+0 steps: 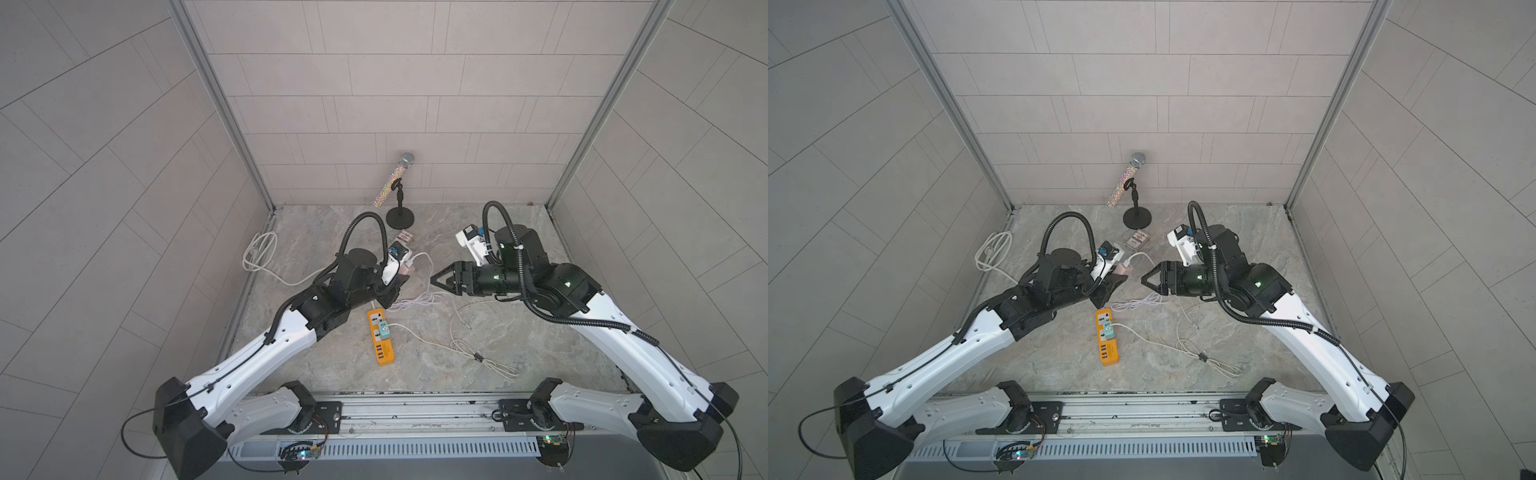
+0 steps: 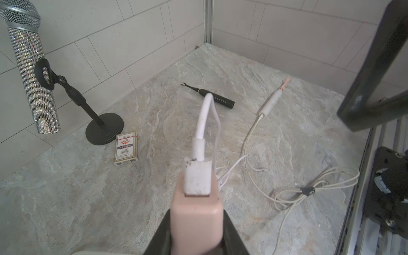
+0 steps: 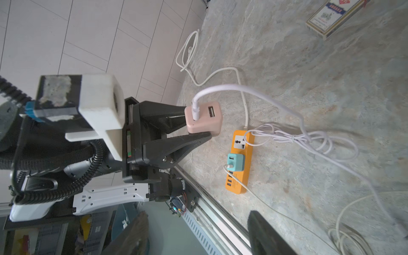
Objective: Charge the electric toothbrush
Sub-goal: Insert the plug into the socket.
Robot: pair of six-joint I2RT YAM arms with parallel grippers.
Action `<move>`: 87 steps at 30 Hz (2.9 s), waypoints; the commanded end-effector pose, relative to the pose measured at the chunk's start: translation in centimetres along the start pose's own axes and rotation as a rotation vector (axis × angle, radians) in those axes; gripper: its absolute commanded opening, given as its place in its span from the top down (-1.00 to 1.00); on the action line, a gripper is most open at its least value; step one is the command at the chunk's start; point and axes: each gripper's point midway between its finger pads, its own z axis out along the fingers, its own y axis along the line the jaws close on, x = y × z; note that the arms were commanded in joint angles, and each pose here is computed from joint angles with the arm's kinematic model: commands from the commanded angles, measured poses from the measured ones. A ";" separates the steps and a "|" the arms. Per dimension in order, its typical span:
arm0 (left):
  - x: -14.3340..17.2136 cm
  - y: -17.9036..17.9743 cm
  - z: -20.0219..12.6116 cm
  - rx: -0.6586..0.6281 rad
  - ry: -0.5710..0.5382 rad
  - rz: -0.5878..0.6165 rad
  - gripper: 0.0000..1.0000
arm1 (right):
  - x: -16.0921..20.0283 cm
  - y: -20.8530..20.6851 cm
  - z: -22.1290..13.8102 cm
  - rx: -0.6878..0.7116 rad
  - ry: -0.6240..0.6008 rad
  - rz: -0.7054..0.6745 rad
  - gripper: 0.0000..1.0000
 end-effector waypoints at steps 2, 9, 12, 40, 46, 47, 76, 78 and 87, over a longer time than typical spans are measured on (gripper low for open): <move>-2.1 -1.1 -0.4 0.066 -0.151 -0.015 1.00 | -2.3 1.1 2.4 -0.043 -0.064 0.034 -0.49; -2.5 -1.3 -0.1 0.078 -0.188 0.011 1.00 | -3.2 -0.5 4.6 0.047 -0.049 0.006 -0.51; -2.9 -1.6 0.1 0.100 -0.211 0.004 1.00 | -2.7 -1.3 5.5 0.057 -0.031 0.015 -0.51; -4.9 -2.3 0.7 0.160 -0.262 -0.030 0.98 | -2.4 -2.4 8.5 0.078 0.021 -0.055 0.28; -4.2 -2.2 0.2 0.145 -0.260 -0.037 0.64 | -3.4 -2.4 8.3 0.106 -0.017 -0.084 0.39; -4.1 -2.0 0.0 0.135 -0.257 -0.037 0.54 | -3.6 -2.6 8.2 0.118 -0.025 -0.088 0.39; 15.6 4.8 -10.2 -0.448 -0.031 -0.760 -0.56 | 0.1 -4.0 18.7 0.208 0.103 -0.431 0.40; 16.9 4.9 -10.0 -0.465 -0.005 -0.776 -0.55 | 0.9 -3.1 19.5 0.194 0.091 -0.462 0.40; 19.0 4.2 -8.3 -0.427 0.054 -0.803 -0.50 | 2.4 -2.6 20.6 0.007 0.126 -0.630 0.41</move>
